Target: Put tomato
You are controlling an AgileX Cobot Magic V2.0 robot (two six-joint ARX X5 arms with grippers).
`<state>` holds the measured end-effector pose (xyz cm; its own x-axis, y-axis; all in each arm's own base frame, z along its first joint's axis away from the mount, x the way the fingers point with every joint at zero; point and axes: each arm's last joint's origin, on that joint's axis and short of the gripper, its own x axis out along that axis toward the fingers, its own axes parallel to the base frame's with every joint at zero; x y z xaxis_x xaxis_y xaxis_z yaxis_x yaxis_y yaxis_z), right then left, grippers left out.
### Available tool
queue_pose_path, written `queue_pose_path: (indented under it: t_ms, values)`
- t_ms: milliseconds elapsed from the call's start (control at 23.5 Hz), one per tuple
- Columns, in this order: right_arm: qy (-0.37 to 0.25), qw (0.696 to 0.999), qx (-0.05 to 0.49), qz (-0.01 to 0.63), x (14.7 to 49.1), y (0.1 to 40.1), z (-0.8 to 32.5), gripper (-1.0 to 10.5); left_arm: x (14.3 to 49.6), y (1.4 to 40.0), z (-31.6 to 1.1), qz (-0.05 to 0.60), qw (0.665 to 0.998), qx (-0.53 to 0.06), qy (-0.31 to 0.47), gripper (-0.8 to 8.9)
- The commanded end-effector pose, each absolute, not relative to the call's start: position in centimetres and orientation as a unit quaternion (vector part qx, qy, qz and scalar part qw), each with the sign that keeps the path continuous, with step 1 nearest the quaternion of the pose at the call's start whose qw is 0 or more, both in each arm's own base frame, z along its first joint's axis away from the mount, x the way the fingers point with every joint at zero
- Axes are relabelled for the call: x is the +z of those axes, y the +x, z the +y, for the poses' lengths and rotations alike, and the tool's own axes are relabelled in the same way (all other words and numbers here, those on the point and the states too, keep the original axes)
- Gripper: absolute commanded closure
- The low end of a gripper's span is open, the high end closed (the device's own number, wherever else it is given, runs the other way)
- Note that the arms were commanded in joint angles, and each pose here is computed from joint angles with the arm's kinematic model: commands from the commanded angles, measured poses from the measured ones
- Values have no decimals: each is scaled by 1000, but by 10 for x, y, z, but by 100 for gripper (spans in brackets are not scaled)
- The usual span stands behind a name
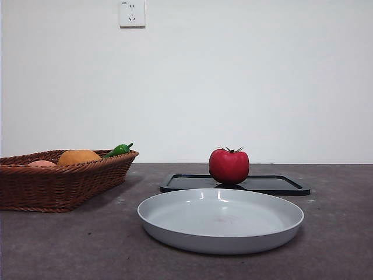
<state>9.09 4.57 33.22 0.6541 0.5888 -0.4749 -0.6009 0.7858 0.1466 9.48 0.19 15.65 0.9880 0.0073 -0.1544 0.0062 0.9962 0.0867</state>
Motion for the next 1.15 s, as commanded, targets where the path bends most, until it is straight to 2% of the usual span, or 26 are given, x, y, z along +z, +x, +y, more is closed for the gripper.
queue_pose_path:
  t_ms: [43,256,469,809,1150]
  values:
    - [-9,938,289,193,334,92,36,936,149,96,2,90,995,2,41,806]
    - [-7,978,199,67,295,91,17,936,149,96,2,90,995,2,41,806]
    - [-7,990,141,12,242,92,10,936,149,96,2,90,995,2,41,806]
    - [21,997,73,-6,189,95,6,936,149,96,2,90,995,2,41,806]
    - [40,997,51,37,159,97,5,936,149,96,2,90,995,2,41,806]
